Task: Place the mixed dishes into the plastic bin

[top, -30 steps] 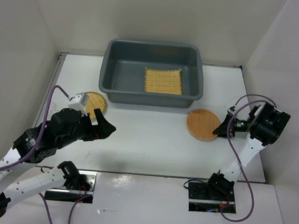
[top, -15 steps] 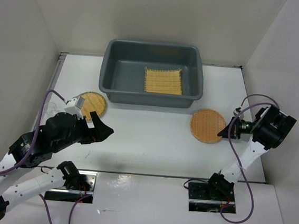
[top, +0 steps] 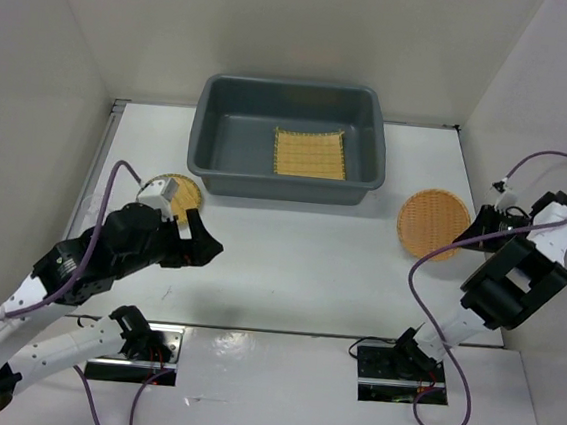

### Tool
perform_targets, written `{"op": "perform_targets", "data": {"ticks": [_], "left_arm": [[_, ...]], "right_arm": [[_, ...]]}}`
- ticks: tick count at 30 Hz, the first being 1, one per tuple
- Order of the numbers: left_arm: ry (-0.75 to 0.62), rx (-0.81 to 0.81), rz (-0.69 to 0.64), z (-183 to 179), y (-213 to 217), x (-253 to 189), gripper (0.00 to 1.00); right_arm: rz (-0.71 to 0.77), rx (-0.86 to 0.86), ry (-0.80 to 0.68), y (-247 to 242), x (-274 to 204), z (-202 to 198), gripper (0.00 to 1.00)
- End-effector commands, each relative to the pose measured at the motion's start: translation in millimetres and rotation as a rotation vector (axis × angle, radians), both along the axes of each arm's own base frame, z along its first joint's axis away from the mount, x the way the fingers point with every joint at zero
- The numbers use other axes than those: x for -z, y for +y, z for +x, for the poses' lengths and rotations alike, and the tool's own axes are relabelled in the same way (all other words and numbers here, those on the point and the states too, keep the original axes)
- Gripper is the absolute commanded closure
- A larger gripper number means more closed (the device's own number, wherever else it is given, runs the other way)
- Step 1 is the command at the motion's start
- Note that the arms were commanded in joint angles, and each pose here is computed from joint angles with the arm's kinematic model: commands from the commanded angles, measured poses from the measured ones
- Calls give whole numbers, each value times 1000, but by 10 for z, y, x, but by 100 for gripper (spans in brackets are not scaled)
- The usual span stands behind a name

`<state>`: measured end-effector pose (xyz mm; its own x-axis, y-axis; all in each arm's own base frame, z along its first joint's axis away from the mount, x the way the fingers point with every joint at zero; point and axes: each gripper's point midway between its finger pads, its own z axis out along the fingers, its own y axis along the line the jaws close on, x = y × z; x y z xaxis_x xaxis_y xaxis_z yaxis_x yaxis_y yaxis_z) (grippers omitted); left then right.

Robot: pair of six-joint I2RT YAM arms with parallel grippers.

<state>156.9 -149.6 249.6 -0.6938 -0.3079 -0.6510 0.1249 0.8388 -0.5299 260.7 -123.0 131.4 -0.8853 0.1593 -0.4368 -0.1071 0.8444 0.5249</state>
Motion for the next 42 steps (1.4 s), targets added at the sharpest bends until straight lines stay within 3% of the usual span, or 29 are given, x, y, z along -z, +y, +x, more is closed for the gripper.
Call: {"op": "perform_targets", "data": {"ticks": [1,7,10,12,18,20,25,29,30,35,42], "left_arm": [[-74,54,57,135,-67,-139,0],[-155,6,75,245,24,-327,0],[-181,-12,79,294,42,-368,0],[-174,5,88,344,-30,-312,0],[-173,-8,65,518,-200,-192,0],[-179,-60,47,558,-156,-210,0],[-222,-279,-9,632,166,-349,0],[-228,-402,-82,608,350,-615,0],[-203,-409,-46,662,329,-563,0],[-84,-366,36,833,57,-377,0],[-71,-397,60,1079,115,-465,0]], "right_arm": [[-88,35,-185,13,-659,164,100],[-235,35,-503,136,-1976,431,100],[-207,-54,-571,569,-2359,659,100],[-189,-146,-611,861,-2433,727,100],[-203,-283,-668,962,-2465,1317,100],[-196,-352,-655,1066,-2264,1634,100],[-119,-547,-744,1872,-2167,2226,100],[-39,-621,-676,2377,-1562,2617,100],[-21,-648,-668,2563,-1463,2649,100],[43,-642,-640,2937,-1072,2923,100],[265,-493,-493,3006,-587,3254,100]]}}
